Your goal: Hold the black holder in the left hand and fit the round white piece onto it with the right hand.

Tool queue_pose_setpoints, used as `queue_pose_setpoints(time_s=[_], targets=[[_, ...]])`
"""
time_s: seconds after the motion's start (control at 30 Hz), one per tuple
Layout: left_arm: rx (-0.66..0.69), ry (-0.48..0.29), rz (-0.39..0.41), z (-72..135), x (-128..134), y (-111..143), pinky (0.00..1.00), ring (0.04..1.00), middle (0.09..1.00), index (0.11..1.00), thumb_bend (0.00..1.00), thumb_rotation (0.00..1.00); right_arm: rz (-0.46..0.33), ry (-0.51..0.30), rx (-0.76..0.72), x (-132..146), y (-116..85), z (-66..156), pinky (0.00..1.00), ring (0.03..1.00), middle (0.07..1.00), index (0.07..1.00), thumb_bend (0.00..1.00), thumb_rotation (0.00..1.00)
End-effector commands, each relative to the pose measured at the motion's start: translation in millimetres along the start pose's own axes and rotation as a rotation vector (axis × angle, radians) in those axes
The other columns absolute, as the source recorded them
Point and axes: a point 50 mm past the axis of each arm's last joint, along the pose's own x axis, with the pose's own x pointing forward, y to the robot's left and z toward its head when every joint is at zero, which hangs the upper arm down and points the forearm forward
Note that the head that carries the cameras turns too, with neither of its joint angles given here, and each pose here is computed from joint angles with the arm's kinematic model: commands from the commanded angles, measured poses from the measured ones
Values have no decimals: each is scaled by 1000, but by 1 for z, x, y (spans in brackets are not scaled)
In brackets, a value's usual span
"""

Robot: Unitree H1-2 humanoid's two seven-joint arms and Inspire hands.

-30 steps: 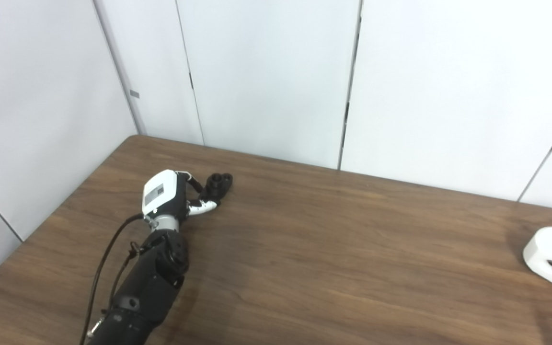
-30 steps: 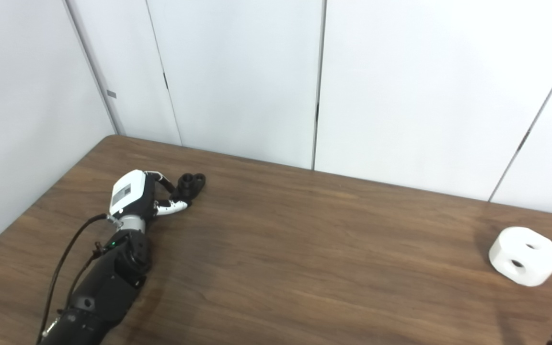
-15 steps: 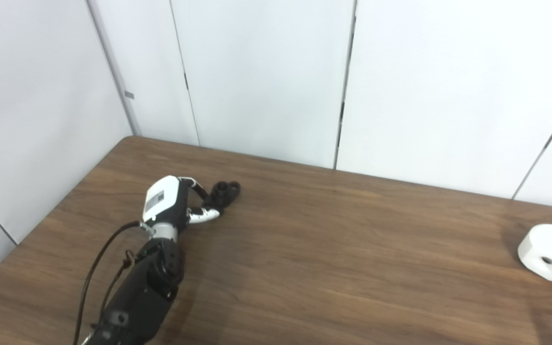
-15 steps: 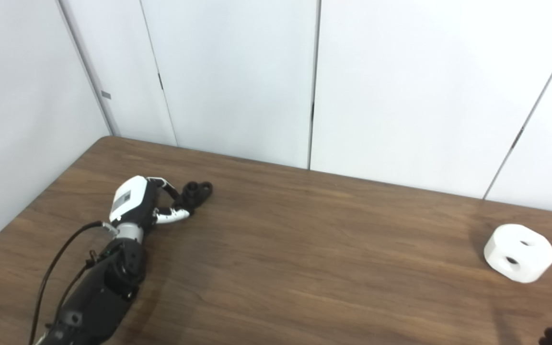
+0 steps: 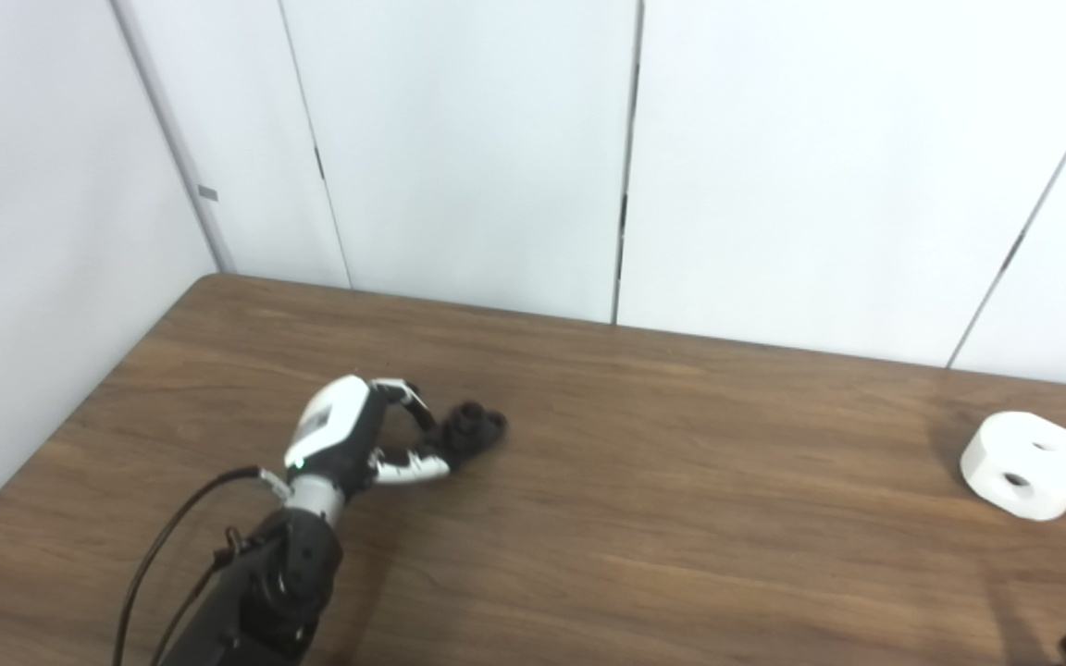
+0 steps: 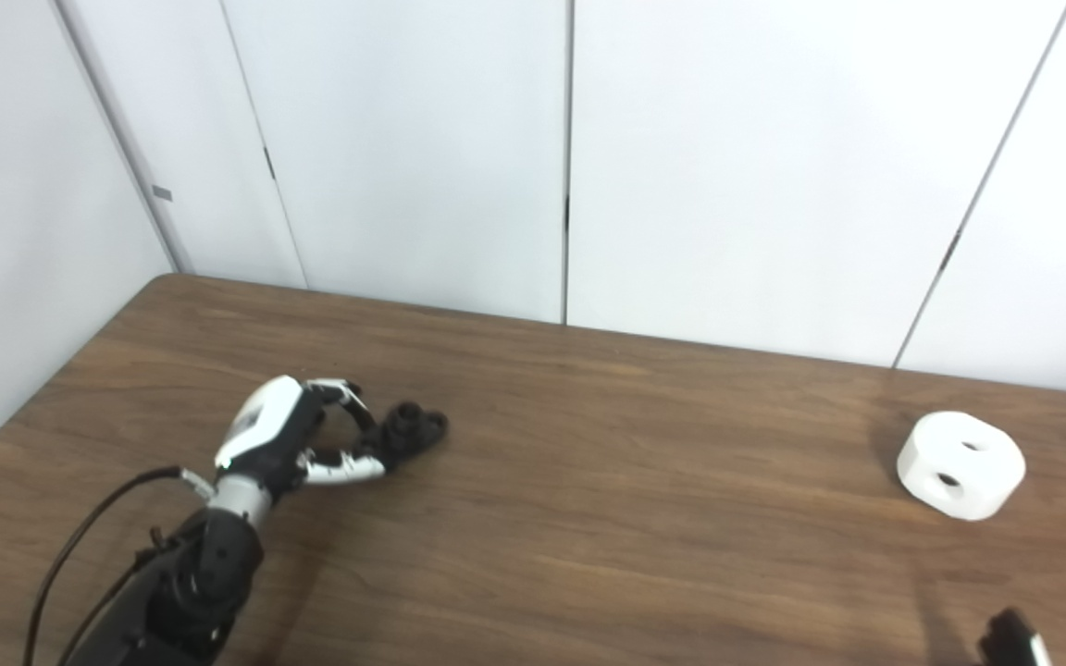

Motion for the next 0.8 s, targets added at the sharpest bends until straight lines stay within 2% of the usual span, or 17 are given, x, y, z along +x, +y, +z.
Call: queue_pose_setpoints(time_s=[0.0, 0.27, 0.37, 0.47, 0.63, 0.77], targets=[[-8, -89, -37, 16, -6, -3, 770, 893, 827, 491, 510, 50, 28, 13, 5, -3, 6, -2, 1000, 1000, 1000, 1000, 687, 1000], [-41, -216, -149, 45, -44, -32, 799, 874, 812, 489, 514, 46, 43, -14, 2, -1, 12, 0, 1000, 1000, 1000, 1000, 681, 981], [-16, -258, -186, 54, -55, -42, 791, 884, 816, 490, 513, 48, 45, -17, -1, -1, 16, 3, 1000, 1000, 1000, 1000, 678, 975], [-8, -280, -212, 62, -64, -49, 843, 901, 817, 490, 513, 48, 53, -23, -7, -2, 19, 5, 1000, 1000, 1000, 1000, 667, 974], [-2, -310, -271, 75, -75, -61, 800, 906, 830, 490, 512, 48, 52, -15, 0, -3, 25, 11, 1000, 1000, 1000, 1000, 658, 950], [-8, -348, -351, 85, -87, -76, 801, 917, 835, 491, 511, 48, 52, -16, -1, -4, 30, 15, 1000, 1000, 1000, 1000, 643, 957]])
